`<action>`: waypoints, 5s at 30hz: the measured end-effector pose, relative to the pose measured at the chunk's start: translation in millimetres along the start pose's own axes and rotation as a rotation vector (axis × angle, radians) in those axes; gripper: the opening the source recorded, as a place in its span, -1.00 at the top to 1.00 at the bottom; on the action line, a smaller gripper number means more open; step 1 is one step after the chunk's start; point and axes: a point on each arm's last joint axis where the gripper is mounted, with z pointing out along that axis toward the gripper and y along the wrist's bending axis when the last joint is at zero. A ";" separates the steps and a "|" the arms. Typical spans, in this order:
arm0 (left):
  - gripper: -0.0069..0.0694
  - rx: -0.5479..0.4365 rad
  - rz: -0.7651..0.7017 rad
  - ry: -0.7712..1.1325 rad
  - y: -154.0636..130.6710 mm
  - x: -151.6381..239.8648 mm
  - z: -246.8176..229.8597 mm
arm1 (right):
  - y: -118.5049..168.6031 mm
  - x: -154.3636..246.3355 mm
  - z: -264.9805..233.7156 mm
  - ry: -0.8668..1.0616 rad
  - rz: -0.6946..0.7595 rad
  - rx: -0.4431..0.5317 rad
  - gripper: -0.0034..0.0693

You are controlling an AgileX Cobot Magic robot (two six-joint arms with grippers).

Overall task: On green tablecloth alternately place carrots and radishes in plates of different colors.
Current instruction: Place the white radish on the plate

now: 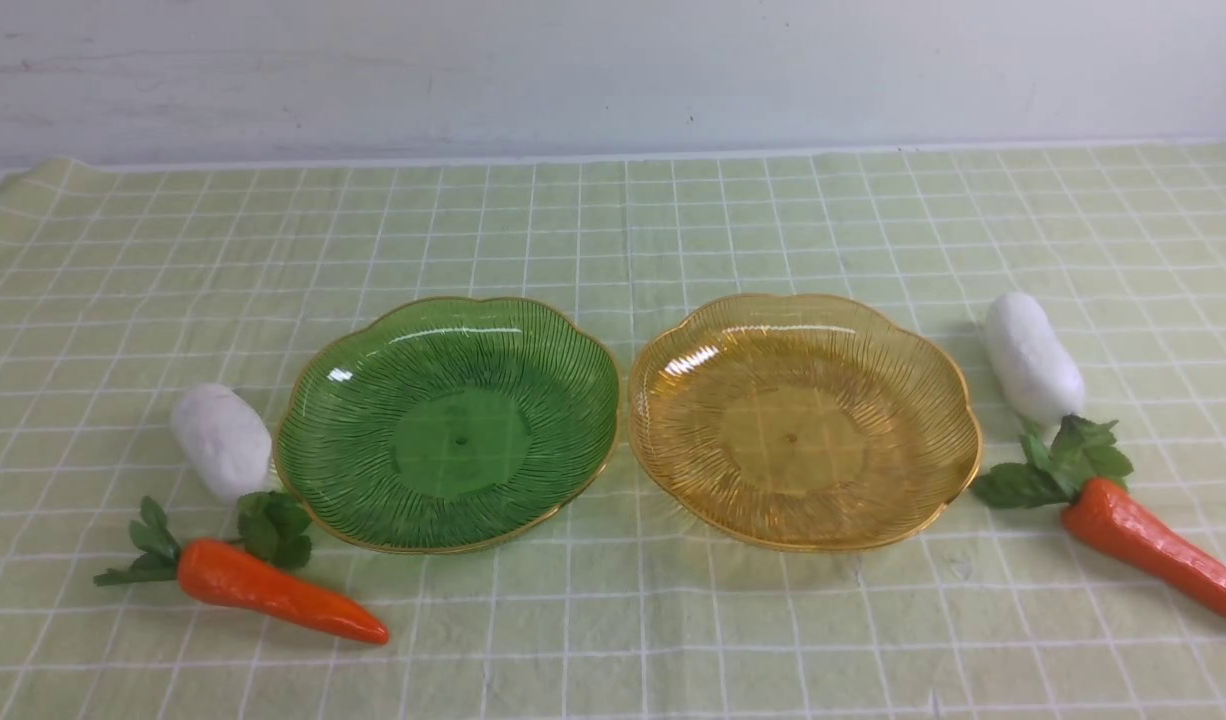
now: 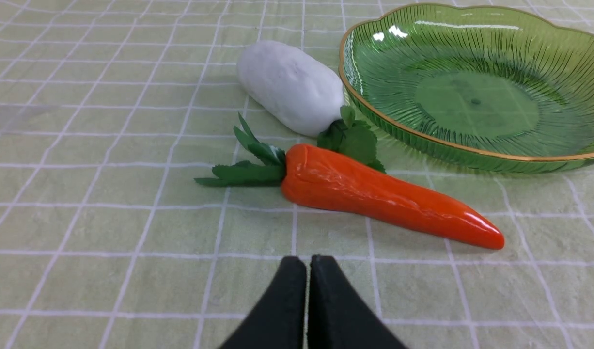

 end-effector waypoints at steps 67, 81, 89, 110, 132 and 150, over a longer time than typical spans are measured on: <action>0.83 0.316 -0.282 0.960 -39.2 -93.5 63.0 | -23.4 -118.3 239.4 0.675 0.389 -0.064 0.29; 0.83 0.326 -0.294 0.966 -40.4 -93.6 62.4 | -15.1 -75.7 336.2 0.672 0.224 -0.093 -0.52; 0.83 0.338 -0.307 0.977 -41.7 -93.6 61.3 | -5.5 -31.9 359.0 0.729 0.177 -0.104 -0.51; 0.81 0.333 -0.306 0.967 -41.4 -94.0 62.1 | -5.5 -128.8 301.3 0.670 0.384 -0.153 -0.31; 0.80 0.330 -0.307 0.957 -41.1 -94.4 63.0 | 86.9 -92.8 324.9 0.664 0.075 -0.404 -0.65; 0.80 0.330 -0.306 0.957 -41.0 -94.4 63.0 | 55.6 -177.3 244.8 0.643 -0.005 -0.482 -0.26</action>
